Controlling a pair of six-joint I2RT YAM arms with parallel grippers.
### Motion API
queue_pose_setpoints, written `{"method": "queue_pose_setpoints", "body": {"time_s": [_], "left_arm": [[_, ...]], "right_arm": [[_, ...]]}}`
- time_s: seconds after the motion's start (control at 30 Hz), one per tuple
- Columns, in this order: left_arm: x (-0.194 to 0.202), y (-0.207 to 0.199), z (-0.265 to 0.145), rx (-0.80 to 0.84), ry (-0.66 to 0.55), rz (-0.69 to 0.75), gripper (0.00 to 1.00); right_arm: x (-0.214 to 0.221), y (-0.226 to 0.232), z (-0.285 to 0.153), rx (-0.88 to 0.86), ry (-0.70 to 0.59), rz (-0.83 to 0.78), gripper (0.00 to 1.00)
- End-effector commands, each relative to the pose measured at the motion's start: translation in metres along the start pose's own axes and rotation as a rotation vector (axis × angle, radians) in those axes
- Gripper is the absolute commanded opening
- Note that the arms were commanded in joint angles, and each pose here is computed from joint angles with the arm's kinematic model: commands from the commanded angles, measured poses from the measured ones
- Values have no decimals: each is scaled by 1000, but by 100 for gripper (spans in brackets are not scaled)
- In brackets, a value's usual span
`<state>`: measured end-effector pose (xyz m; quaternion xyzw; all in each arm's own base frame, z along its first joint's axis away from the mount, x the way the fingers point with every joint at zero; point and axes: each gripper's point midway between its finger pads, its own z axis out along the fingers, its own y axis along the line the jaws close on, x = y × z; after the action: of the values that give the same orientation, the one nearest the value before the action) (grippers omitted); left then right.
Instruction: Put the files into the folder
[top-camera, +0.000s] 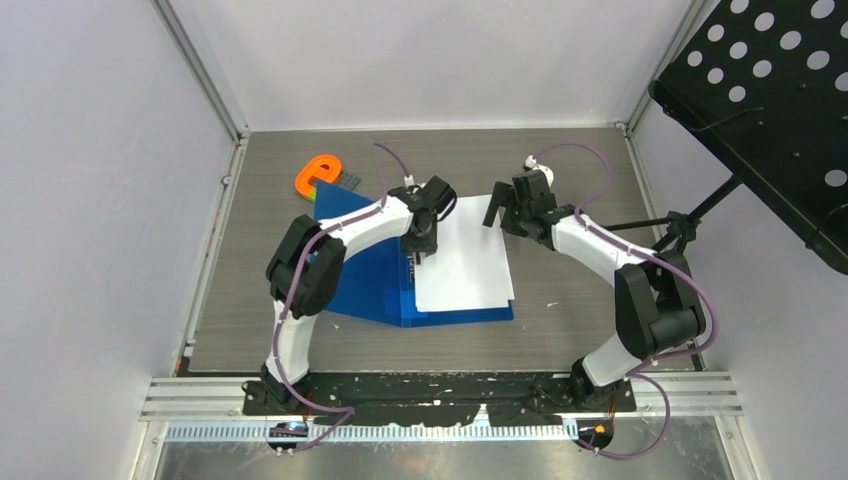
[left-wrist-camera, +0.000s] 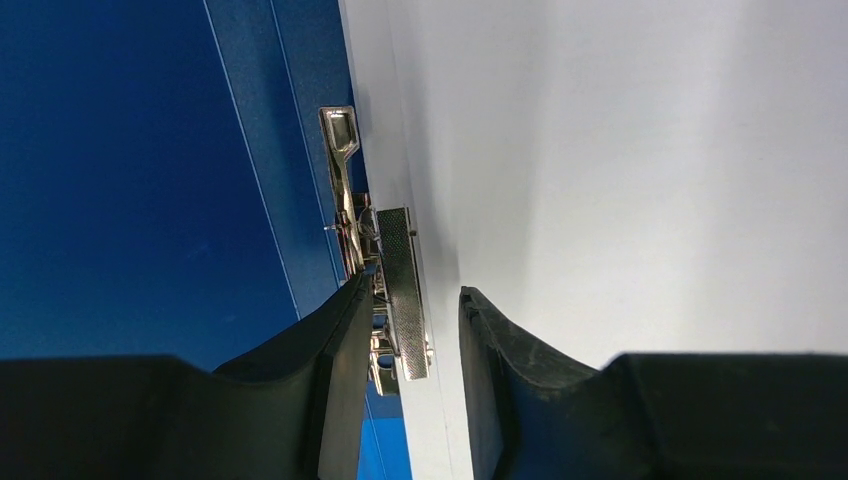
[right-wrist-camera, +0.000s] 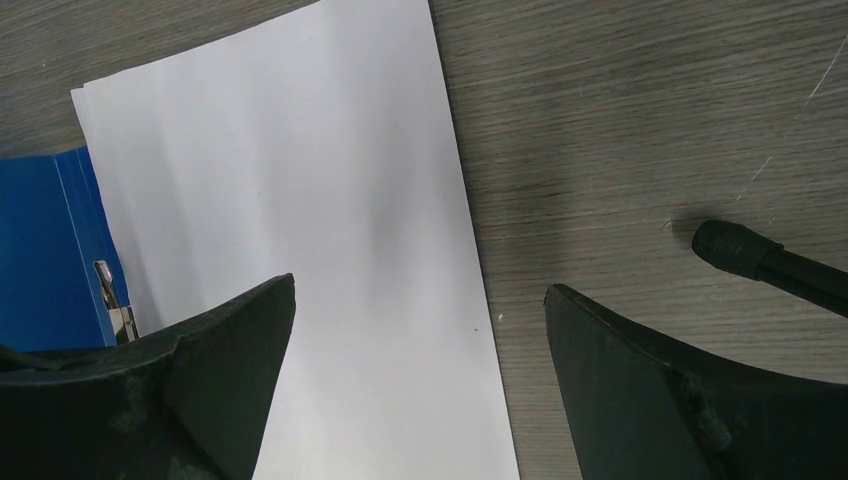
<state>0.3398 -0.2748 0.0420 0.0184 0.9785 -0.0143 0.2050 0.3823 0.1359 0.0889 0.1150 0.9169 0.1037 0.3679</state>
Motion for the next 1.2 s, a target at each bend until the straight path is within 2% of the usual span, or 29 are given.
{"method": "queue_pose_setpoints", "body": {"time_s": [0.0, 0.17, 0.37, 0.6, 0.87, 1.17], "left_arm": [[1, -1, 8, -1, -7, -27, 36], [7, -1, 7, 10, 0, -45, 25], [17, -5, -9, 69, 19, -121, 0], [34, -9, -27, 91, 30, -198, 0], [45, -26, -32, 103, 40, -216, 0], [45, -36, -31, 115, 43, -212, 0]], "right_arm": [[-16, 6, -15, -38, -53, -3, 100], [-14, 5, -16, -39, -49, -6, 100], [-8, 4, -15, -41, -38, -6, 100], [6, -3, -10, -39, -19, -2, 100], [22, -10, -11, -33, 3, -7, 100], [47, 9, -21, -76, 25, -56, 100]]}}
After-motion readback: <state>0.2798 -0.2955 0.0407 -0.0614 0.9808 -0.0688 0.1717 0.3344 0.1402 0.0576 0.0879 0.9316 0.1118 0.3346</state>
